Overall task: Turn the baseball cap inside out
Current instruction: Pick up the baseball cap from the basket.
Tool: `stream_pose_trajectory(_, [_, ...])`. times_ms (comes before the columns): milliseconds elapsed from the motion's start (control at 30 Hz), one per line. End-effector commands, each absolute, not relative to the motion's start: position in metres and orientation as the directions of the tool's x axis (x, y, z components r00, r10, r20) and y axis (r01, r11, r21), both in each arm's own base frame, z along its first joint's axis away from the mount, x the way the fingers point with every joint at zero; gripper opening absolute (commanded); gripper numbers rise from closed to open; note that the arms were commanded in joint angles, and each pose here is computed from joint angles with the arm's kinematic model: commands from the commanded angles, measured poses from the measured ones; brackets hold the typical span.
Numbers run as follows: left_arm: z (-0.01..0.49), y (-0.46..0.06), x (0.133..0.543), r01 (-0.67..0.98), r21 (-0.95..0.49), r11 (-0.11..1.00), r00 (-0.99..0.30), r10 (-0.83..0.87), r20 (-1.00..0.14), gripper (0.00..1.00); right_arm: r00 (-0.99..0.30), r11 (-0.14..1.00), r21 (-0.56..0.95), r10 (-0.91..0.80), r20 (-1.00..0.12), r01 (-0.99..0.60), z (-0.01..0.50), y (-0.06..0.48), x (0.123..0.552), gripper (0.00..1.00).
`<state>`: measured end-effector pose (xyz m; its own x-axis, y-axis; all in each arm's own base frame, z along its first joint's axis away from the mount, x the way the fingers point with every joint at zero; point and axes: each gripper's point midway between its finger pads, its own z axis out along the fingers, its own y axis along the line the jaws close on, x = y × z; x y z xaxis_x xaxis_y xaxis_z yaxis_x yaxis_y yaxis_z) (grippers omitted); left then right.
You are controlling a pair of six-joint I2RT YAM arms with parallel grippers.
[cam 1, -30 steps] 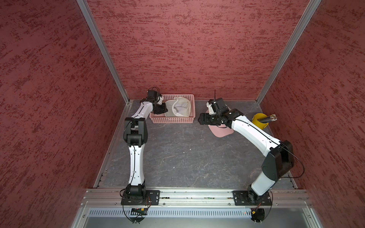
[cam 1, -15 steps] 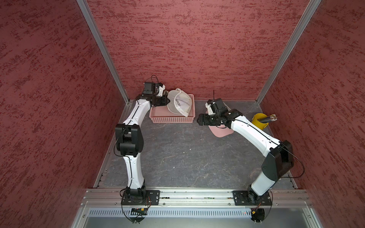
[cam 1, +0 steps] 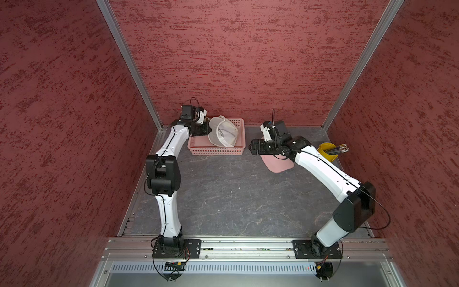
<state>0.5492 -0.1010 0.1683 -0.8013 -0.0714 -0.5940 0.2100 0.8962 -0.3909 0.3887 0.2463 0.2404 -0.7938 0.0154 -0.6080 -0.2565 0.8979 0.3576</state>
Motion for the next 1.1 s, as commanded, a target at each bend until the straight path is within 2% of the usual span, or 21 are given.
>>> stream_pose_trajectory(0, [0.170, -0.100, 0.566, 0.217, -0.403, 0.889, -0.764, -0.102, -0.637, 0.00, -0.794, 0.890, 0.375, 0.025, -0.608, -0.259, 0.239, 0.246, 0.386, 0.96])
stream_pose_trajectory(133, [0.145, -0.096, 0.571, 0.179, -0.399, 0.899, -0.788, -0.111, -0.605, 0.02, -0.797, 0.889, 0.376, 0.022, -0.604, -0.260, 0.236, 0.248, 0.387, 0.96])
stream_pose_trajectory(200, [0.136, -0.093, 0.571, 0.156, -0.393, 0.906, -0.804, -0.115, -0.583, 0.15, -0.797, 0.889, 0.377, 0.022, -0.604, -0.261, 0.236, 0.248, 0.389, 0.96])
stream_pose_trajectory(267, [0.129, -0.092, 0.570, 0.140, -0.387, 0.911, -0.821, -0.112, -0.560, 0.37, -0.798, 0.887, 0.378, 0.018, -0.602, -0.265, 0.236, 0.250, 0.389, 0.96])
stream_pose_trajectory(400, [0.128, -0.089, 0.565, 0.121, -0.384, 0.915, -0.830, -0.118, -0.545, 0.54, -0.801, 0.886, 0.380, 0.015, -0.598, -0.267, 0.234, 0.252, 0.391, 0.96])
stream_pose_trajectory(533, [0.145, -0.086, 0.562, 0.114, -0.362, 0.925, -0.816, -0.120, -0.565, 0.57, -0.807, 0.882, 0.387, 0.012, -0.590, -0.270, 0.230, 0.255, 0.392, 0.96])
stream_pose_trajectory(733, [0.160, -0.084, 0.552, 0.077, -0.349, 0.934, -0.845, -0.125, -0.521, 0.56, -0.811, 0.878, 0.396, 0.015, -0.585, -0.269, 0.228, 0.257, 0.393, 0.96])
stream_pose_trajectory(933, [0.158, -0.094, 0.534, 0.061, -0.412, 0.909, -0.878, -0.148, -0.456, 0.57, -0.811, 0.876, 0.398, 0.015, -0.585, -0.271, 0.228, 0.258, 0.393, 0.95])
stream_pose_trajectory(1067, [0.160, -0.105, 0.531, 0.083, -0.468, 0.880, -0.874, -0.161, -0.458, 0.55, -0.812, 0.874, 0.402, 0.014, -0.584, -0.274, 0.227, 0.259, 0.393, 0.95])
